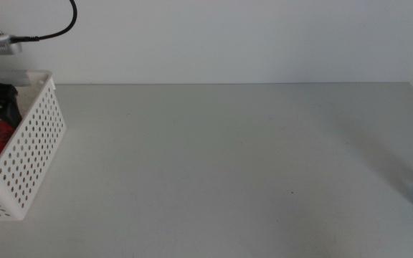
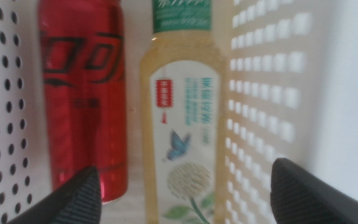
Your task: Use arms to grab the bottles and put them into the dustbin to the left of the table.
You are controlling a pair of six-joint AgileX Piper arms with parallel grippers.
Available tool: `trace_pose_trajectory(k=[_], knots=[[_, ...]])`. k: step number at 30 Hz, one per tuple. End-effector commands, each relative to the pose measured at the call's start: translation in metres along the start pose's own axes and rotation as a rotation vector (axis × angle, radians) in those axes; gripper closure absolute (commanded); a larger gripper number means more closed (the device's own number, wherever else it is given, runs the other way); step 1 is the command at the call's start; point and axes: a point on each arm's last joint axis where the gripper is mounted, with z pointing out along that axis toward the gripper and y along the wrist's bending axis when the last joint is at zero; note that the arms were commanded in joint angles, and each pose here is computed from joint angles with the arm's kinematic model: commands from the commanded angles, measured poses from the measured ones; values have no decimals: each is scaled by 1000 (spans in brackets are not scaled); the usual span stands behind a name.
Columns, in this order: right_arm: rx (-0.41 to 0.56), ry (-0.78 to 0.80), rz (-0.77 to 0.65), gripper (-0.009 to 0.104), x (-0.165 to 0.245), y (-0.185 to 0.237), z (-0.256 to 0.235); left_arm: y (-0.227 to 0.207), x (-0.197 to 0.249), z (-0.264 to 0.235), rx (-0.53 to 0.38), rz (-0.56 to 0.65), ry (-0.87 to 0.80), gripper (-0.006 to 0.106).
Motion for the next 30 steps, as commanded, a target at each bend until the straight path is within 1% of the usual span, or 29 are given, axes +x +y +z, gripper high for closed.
trace_pose_trajectory(k=[1,3,6,9,15,17,21,26,30], knots=[[23,-104,-18,30,-11,-2,-3,-20,-3,-50,4,14,-142,9],[23,-104,-18,30,-11,-2,-3,-33,-3,-71,4,11,-230,9],[23,-104,-18,30,-11,-2,-3,-61,1,-101,42,111,-336,9],[23,-104,-18,30,-11,-2,-3,-92,11,-120,89,211,-388,9],[23,-104,-18,30,-11,-2,-3,-144,47,-147,166,359,-448,9],[23,-104,-18,30,-11,-2,-3,-155,60,-153,171,389,-496,9],[23,-104,-18,30,-11,-2,-3,-169,101,-154,149,388,-630,9],[23,-104,-18,30,-11,-2,-3,-166,162,-157,209,329,-802,9],[23,-104,-18,30,-11,-2,-3,-149,210,-152,242,293,-875,9]])
